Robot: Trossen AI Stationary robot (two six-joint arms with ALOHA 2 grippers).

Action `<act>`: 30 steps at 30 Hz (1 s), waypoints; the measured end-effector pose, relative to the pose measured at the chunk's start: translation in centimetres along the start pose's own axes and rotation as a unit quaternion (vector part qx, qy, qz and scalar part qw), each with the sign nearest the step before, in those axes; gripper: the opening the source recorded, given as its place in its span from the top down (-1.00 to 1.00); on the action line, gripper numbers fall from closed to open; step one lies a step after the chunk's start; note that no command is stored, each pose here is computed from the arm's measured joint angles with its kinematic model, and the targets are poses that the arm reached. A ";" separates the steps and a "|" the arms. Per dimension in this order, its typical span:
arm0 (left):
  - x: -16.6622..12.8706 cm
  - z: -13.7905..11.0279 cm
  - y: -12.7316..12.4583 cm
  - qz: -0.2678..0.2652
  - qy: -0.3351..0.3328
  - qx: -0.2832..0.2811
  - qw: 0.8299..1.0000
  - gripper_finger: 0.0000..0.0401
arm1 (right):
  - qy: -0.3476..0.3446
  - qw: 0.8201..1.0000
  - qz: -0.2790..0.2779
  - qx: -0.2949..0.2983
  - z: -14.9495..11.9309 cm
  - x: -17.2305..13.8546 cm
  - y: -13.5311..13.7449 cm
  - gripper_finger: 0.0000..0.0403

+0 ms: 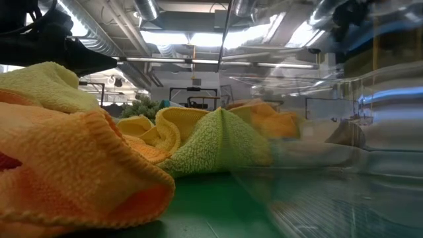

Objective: Sort microfiber towel by color & place in baskets
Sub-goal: Put the blue microfiber towel into the wire basket

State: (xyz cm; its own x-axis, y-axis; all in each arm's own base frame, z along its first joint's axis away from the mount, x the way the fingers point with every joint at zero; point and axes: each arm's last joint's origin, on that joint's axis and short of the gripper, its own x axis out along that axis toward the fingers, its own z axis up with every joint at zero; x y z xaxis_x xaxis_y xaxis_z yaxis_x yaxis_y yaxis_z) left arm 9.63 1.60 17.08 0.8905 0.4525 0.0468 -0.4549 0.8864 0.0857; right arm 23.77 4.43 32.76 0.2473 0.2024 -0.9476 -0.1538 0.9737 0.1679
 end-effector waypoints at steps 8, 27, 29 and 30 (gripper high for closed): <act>0.0 0.0 0.0 0.000 0.000 0.000 1.000 0.38 | 0.079 0.996 -0.033 0.032 -2.7 6.1 0.1 0.10; 0.0 0.0 0.0 0.000 0.000 0.000 1.000 0.38 | 0.171 0.984 0.020 0.049 -7.4 12.1 -1.0 0.10; 0.0 0.0 0.0 0.000 0.000 0.000 1.000 0.38 | 0.167 0.984 0.029 0.049 -7.6 12.6 -1.0 0.10; 0.0 0.0 0.0 0.000 0.000 0.000 1.000 0.38 | 0.161 0.985 0.031 0.048 -7.6 12.7 -1.0 0.10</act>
State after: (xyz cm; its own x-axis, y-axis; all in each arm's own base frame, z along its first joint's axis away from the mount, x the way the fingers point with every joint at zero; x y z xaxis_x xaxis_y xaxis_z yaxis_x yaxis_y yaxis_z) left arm 9.63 1.60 17.09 0.8904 0.4528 0.0471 -0.4552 0.8862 0.0856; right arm 19.80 5.21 18.43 -0.0789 0.2339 -0.9691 -0.0645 0.9689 0.2391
